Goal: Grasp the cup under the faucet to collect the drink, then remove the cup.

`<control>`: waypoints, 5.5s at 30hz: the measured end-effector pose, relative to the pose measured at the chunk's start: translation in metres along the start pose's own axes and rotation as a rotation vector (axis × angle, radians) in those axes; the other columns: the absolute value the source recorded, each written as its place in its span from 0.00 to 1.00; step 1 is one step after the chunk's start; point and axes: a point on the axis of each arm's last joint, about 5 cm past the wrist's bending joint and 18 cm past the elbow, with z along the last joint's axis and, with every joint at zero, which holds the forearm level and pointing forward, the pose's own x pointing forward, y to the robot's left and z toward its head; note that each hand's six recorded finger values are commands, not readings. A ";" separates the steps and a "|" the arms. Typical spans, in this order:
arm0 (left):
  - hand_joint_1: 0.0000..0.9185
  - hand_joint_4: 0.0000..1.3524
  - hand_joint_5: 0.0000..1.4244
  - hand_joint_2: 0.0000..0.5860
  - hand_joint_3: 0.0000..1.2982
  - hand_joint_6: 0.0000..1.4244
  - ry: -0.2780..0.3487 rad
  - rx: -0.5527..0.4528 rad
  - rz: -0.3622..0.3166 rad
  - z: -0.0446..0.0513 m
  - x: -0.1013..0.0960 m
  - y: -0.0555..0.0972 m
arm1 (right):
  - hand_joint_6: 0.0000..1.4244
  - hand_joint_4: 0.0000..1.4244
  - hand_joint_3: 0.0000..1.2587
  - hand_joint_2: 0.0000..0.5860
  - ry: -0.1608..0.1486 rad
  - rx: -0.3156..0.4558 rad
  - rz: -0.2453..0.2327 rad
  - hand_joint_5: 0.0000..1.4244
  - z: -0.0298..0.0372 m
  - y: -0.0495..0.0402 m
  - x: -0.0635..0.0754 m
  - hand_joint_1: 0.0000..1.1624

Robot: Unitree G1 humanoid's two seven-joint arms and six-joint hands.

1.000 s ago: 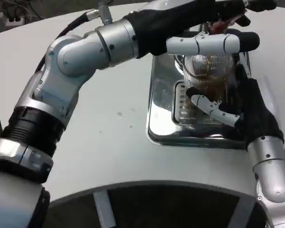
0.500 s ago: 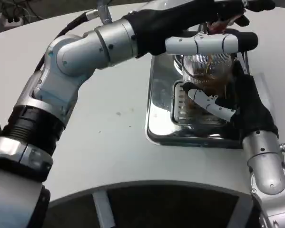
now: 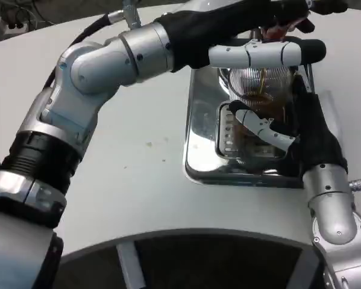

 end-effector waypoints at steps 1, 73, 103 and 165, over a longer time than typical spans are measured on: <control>0.00 0.05 0.12 0.28 0.10 0.11 0.000 0.000 0.000 -0.0001 0.000 0.000 | 0.00 0.00 0.00 0.34 -0.001 0.000 -0.001 0.00 -0.0001 0.0003 0.000 0.64; 0.00 0.08 0.15 0.25 0.10 0.11 -0.015 0.033 0.083 -0.0066 -0.019 0.005 | 0.36 0.42 0.41 0.43 -0.083 -0.007 -0.259 0.46 0.0009 0.0684 0.002 0.74; 0.00 0.13 0.19 0.23 0.12 0.14 -0.138 0.023 0.273 0.0024 -0.034 0.016 | 0.40 0.43 0.42 0.40 -0.125 -0.004 -0.303 0.50 0.0061 0.0659 0.000 0.76; 0.00 0.17 0.22 0.25 0.16 0.17 0.053 -0.159 0.490 0.0133 -0.152 -0.050 | 0.53 0.50 0.51 0.33 -0.110 -0.034 -0.345 0.60 -0.0078 0.0204 -0.057 0.81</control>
